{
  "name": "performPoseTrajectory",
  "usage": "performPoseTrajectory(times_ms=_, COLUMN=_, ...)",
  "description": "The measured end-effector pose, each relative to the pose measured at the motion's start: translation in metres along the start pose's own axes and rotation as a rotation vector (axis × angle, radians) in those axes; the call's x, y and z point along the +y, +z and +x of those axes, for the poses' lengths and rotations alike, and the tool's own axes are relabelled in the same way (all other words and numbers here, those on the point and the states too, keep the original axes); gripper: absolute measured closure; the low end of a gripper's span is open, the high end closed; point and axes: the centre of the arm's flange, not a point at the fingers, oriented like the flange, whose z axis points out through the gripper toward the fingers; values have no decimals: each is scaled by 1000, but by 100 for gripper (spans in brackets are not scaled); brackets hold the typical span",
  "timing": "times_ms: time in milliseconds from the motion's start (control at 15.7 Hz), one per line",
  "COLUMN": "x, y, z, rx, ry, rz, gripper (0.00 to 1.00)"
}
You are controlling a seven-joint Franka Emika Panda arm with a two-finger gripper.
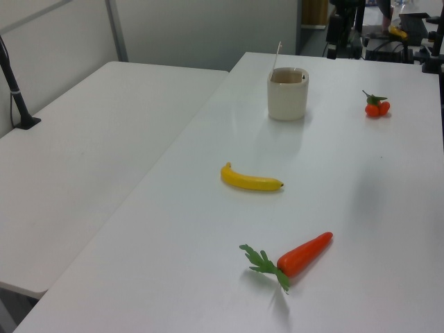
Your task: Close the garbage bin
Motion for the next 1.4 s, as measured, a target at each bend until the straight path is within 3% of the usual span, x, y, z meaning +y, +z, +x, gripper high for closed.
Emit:
performPoseTrajectory(times_ms=636, x=11, y=-2, z=2, rx=15, ry=19, rz=0, gripper=0)
performPoseTrajectory(times_ms=890, x=11, y=-2, z=2, rx=15, ry=-32, rz=-1, gripper=1)
performPoseTrajectory(times_ms=1018, x=11, y=-2, z=2, rx=15, ry=-62, rz=-1, gripper=6)
performPoseTrajectory(times_ms=1399, x=15, y=-4, z=5, rx=38, ry=-101, rz=-2, gripper=40)
